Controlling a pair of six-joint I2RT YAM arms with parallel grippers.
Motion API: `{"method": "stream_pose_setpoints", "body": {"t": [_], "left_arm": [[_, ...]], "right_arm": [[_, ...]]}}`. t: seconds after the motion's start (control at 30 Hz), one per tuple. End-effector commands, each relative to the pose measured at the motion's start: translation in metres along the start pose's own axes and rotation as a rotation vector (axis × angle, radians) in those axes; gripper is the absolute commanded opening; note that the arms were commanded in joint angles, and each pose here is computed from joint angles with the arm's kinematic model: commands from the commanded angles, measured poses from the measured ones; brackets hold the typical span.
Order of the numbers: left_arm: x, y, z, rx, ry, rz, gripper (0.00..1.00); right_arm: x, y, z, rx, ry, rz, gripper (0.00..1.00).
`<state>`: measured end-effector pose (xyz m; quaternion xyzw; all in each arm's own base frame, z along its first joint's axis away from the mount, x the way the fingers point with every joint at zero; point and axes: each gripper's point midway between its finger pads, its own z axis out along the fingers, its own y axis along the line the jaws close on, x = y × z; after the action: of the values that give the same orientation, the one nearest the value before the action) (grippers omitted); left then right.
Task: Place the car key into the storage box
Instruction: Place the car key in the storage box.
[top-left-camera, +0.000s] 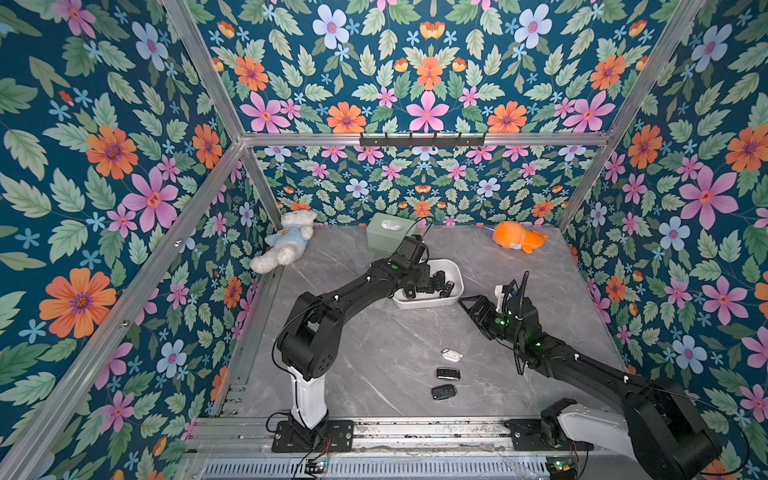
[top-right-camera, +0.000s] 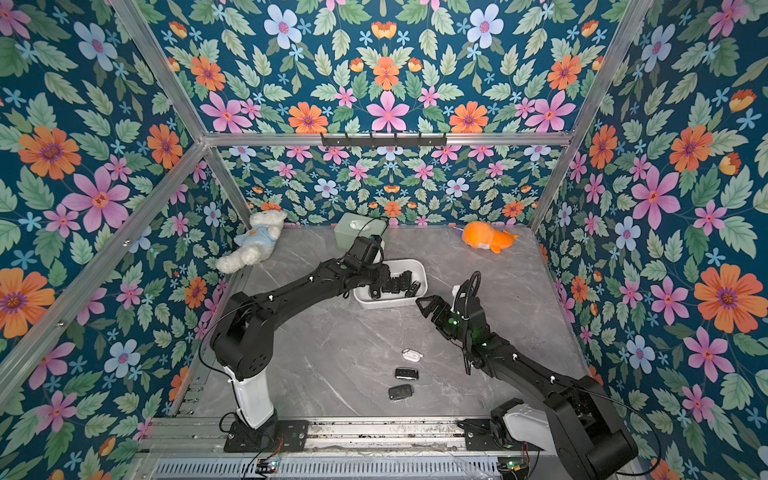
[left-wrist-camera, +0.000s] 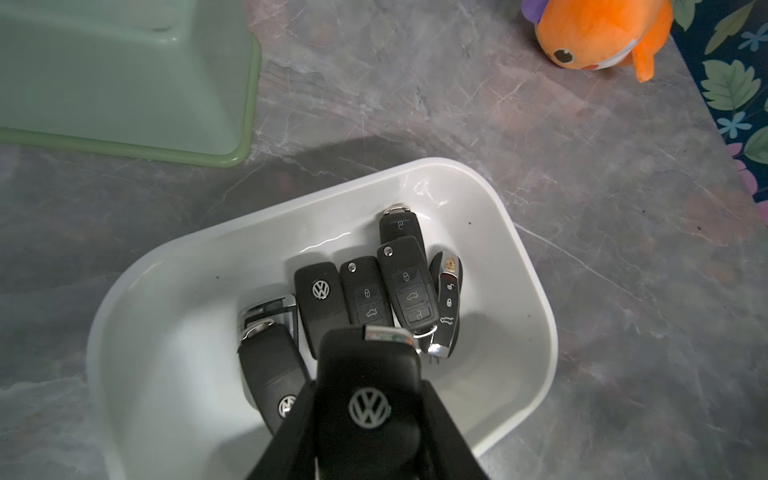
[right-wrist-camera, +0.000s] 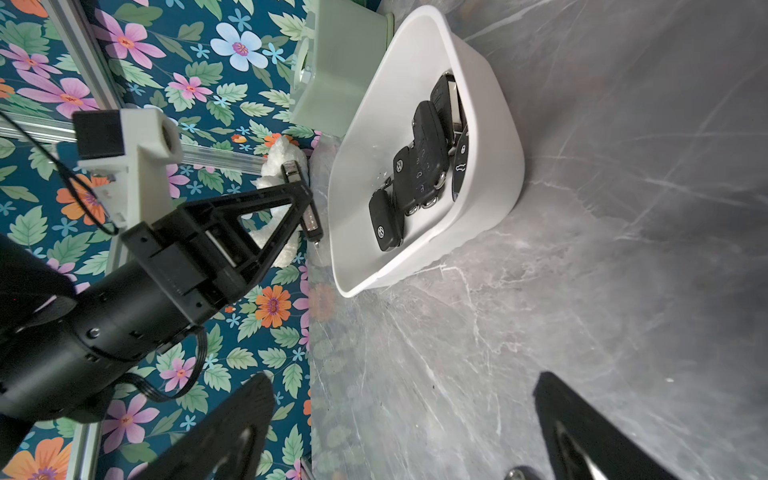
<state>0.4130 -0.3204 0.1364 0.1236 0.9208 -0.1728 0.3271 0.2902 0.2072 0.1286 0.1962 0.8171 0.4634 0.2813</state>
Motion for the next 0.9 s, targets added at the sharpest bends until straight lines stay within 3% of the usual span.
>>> {"method": "stream_pose_setpoints", "body": {"t": [0.0,0.53,0.87], "left_arm": [[-0.004,0.003,0.01,-0.02,-0.003,-0.029,0.27],[0.022,0.014,0.063,-0.094,0.098,-0.096,0.28],[0.039,0.021,0.082,-0.153,0.154,-0.084,0.3]], "right_arm": [[-0.003,0.01,0.0,-0.036,-0.008,0.002,0.99],[-0.007,-0.002,-0.012,-0.023,-0.077,0.021,0.99],[-0.004,0.0,-0.013,-0.025,-0.058,0.0,0.99]]}}
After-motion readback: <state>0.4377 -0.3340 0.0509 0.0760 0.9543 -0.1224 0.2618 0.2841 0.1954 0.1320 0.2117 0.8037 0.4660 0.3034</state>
